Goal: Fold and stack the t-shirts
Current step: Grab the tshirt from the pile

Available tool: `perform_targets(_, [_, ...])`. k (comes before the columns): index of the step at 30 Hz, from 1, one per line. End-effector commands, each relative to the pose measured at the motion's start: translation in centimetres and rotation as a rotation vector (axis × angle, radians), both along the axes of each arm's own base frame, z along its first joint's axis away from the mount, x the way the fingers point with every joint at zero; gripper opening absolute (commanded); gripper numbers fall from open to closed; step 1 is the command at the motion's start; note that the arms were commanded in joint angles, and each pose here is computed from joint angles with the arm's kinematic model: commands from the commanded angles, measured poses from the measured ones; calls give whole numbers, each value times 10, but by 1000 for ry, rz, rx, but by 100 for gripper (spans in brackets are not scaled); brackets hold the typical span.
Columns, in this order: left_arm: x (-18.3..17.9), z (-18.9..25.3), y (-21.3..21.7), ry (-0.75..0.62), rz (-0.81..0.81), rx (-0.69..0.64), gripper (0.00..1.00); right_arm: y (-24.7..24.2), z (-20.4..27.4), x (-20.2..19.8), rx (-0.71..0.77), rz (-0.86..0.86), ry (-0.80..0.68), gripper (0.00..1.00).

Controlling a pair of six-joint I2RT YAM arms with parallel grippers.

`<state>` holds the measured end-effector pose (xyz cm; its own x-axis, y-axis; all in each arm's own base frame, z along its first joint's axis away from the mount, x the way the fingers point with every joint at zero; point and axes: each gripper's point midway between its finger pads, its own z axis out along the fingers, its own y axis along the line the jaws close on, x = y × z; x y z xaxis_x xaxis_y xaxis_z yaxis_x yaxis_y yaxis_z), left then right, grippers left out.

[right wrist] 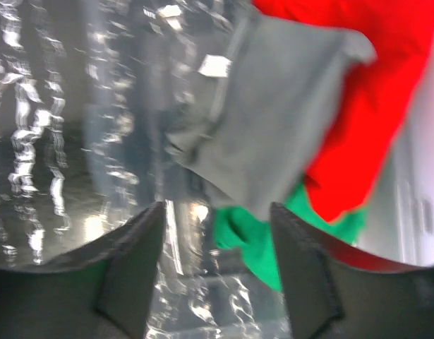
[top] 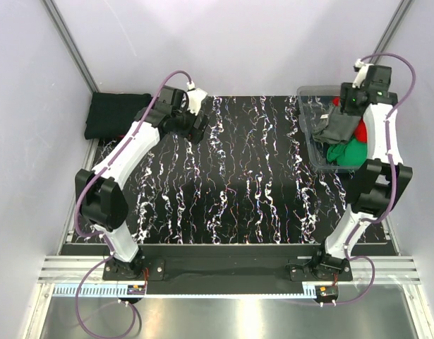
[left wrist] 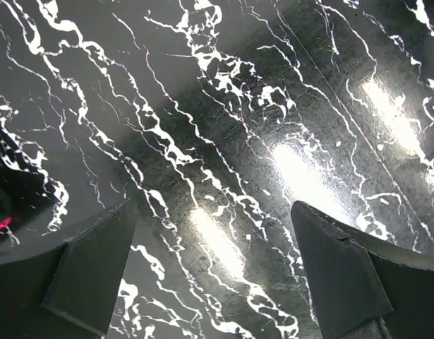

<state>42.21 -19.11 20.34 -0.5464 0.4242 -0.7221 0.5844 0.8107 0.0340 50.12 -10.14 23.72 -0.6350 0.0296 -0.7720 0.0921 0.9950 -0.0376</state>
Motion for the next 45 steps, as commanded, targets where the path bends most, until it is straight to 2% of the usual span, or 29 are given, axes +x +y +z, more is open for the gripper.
perform_targets(1, [-11,20,-3,-49,-85,-5,96,-9,-14,-8,-18,36,53,62])
perform_targets(5, [-15,13,-10,-22,-103,-20,96,-51,-42,-5,42,-47,97,58])
perform_targets(9, [-17,4,-13,-4,-112,-12,96,-70,-66,2,50,-69,140,57])
perform_targets(13, [-13,2,-14,0,-110,-10,96,-79,-101,3,23,-53,215,56])
perform_targets(18, [-11,-6,-16,0,-117,27,97,-80,-118,5,23,-32,244,49])
perform_targets(22, [-13,-10,-17,5,-122,38,97,-78,-123,9,47,-28,244,35])
perform_targets(23, [-14,-10,-18,4,-125,39,98,-75,-122,9,54,-19,242,24])
perform_targets(24, [-14,-11,-18,7,-126,41,98,-75,-121,9,56,-17,240,20])
perform_targets(28, [-15,-14,-21,14,-131,45,98,-68,-95,5,59,5,200,6])
perform_targets(30, [-13,-10,-22,2,-132,43,98,-58,-76,3,86,33,165,0])
perform_targets(33, [-5,8,-17,-53,-94,51,99,-21,-18,2,84,155,53,0])
perform_targets(34, [3,14,-6,-89,-35,89,99,-5,14,-3,54,204,-6,0])
perform_targets(36, [19,33,10,-180,78,128,99,24,41,-8,-15,333,-64,0])
perform_targets(37, [26,39,26,-216,143,180,99,56,63,-16,-49,417,-110,0])
perform_targets(39, [35,48,41,-251,200,205,99,86,80,-24,-115,520,-148,0])
perform_targets(42, [41,52,65,-226,310,129,99,144,103,-39,-154,663,-210,0])
perform_targets(43, [41,52,69,-201,355,65,99,177,111,-48,-154,742,-237,0])
perform_targets(45, [42,51,94,-175,436,11,99,200,120,-56,-157,797,-266,0])
